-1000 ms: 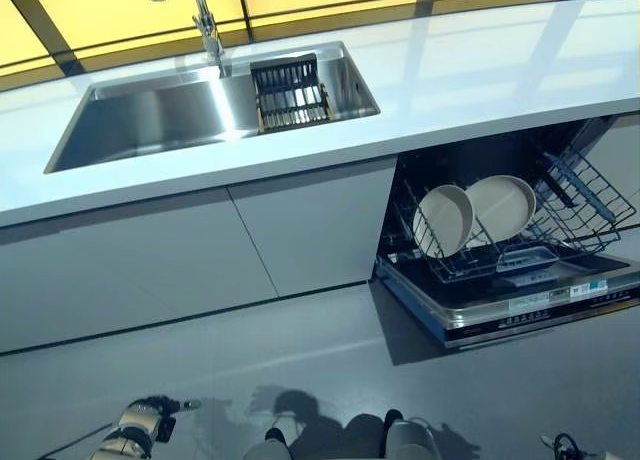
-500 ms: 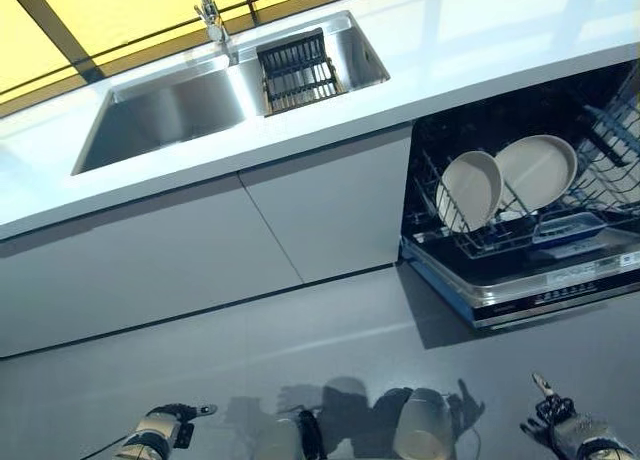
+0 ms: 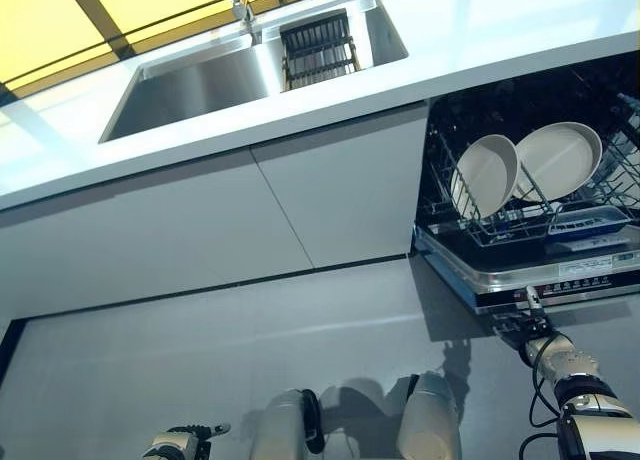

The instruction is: Take plates into dishwasher

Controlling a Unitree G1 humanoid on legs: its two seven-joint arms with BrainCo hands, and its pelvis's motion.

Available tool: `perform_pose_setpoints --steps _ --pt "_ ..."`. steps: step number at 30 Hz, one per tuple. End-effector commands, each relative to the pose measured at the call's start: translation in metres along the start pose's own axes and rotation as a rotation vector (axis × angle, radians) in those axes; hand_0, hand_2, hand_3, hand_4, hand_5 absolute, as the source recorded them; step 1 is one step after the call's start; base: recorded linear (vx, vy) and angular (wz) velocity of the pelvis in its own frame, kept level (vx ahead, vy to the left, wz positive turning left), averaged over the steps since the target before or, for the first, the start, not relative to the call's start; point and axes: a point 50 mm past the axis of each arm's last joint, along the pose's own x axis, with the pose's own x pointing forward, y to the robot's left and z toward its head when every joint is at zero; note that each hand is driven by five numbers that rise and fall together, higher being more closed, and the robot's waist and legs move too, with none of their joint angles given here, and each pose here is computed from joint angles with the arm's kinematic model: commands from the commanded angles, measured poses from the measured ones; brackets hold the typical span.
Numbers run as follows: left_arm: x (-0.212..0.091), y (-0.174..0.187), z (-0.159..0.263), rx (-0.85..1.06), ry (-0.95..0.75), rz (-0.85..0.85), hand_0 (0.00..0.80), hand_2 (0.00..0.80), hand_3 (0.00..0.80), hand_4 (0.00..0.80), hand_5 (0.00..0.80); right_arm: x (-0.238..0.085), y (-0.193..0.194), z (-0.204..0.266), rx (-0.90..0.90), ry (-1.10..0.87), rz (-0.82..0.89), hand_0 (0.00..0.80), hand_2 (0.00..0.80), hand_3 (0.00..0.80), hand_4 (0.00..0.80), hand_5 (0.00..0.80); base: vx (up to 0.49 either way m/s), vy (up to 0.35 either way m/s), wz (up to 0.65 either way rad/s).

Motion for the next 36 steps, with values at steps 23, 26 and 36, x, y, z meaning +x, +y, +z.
perform_pose_setpoints --steps 23,26,36 --pt "-0.003 0.053 0.014 0.191 -0.059 0.144 0.0 0.0 0.0 0.0 0.0 -0.107 0.253 0.075 0.004 -0.273 1.038 0.0 0.0 0.0 0.0 0.0 0.026 -0.025 0.11" --pt "-0.002 0.055 0.012 0.2 -0.052 0.135 0.0 0.0 0.0 0.0 0.0 -0.098 0.245 0.072 -0.048 -0.268 0.977 0.0 0.0 0.0 0.0 0.0 0.014 -0.001 0.25" --pt "-0.004 0.054 0.02 0.16 -0.074 0.128 0.0 0.0 0.0 0.0 0.0 -0.034 0.161 0.012 -0.81 -0.157 0.631 0.0 0.0 0.0 0.0 0.0 -0.007 0.003 -0.08"
